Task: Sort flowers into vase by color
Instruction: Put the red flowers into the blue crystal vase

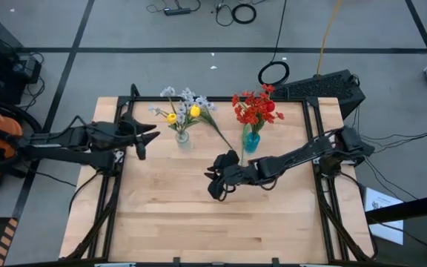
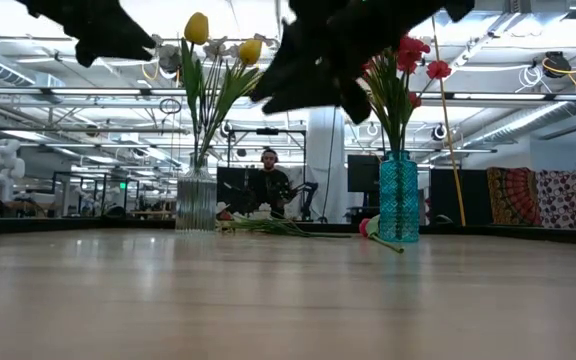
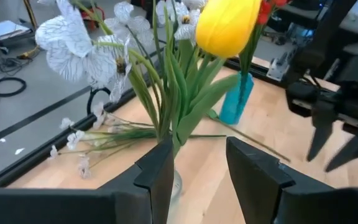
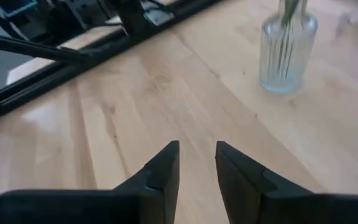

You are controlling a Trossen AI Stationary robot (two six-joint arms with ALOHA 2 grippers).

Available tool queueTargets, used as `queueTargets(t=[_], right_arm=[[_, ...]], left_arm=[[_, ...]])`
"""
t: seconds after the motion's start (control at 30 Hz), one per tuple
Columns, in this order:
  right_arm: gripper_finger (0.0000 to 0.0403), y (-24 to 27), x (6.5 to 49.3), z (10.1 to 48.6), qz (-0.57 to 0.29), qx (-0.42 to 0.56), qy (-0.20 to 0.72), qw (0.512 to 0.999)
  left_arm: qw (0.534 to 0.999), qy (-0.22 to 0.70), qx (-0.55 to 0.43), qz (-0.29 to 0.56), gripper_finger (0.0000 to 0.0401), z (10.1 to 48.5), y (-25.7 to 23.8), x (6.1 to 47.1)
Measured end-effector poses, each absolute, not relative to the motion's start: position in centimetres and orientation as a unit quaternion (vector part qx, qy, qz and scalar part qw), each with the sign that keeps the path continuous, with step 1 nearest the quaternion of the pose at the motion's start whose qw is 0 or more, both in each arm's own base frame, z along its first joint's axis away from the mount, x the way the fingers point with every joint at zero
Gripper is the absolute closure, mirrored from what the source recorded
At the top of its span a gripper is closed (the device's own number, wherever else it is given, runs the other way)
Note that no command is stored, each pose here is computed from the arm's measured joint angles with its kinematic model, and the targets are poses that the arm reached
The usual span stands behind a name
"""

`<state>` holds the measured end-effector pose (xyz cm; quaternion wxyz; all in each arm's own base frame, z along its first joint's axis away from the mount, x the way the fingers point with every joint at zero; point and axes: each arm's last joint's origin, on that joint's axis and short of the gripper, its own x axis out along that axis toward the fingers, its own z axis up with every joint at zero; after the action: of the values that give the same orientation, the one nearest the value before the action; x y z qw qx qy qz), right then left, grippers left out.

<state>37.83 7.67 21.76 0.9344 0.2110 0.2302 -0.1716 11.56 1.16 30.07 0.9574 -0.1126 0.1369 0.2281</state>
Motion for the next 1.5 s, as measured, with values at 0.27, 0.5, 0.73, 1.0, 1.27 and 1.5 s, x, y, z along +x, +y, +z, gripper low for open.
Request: queueTargets(t=[0.27, 0.5, 0.73, 1.0, 1.27, 1.5], right_arm=[[0.0364, 7.4, 38.4, 18.8, -0.213, 0.23, 0.263, 0.912], [0.04, 6.8, 36.3, 18.4, -0.309, 0.327, 0.32, 0.834], [0.0402, 7.0, 33.6, 18.9, -0.449, 0.386, 0.381, 0.71], [0.0399, 6.5, 32.9, 18.8, -0.514, 0.455, 0.354, 0.636], [0.0374, 6.0, 33.1, 18.1, -0.516, 0.446, 0.371, 0.63], [0.0327, 5.9, 33.9, 16.1, -0.524, 0.439, 0.382, 0.622]], left_arm=[[0.955, 0.154, -0.108, 0.23, 0.025, 29.8, 1.2, 11.1], [0.952, 0.172, -0.103, 0.232, 0.025, 29.4, 1.2, 10.9], [0.948, 0.169, -0.098, 0.251, 0.025, 29.4, 1.3, 10.9], [0.946, 0.168, -0.096, 0.26, 0.025, 29.4, 1.3, 10.9], [0.946, 0.168, -0.096, 0.26, 0.025, 29.4, 1.3, 10.9], [0.946, 0.168, -0.097, 0.26, 0.025, 29.4, 1.3, 10.9]])
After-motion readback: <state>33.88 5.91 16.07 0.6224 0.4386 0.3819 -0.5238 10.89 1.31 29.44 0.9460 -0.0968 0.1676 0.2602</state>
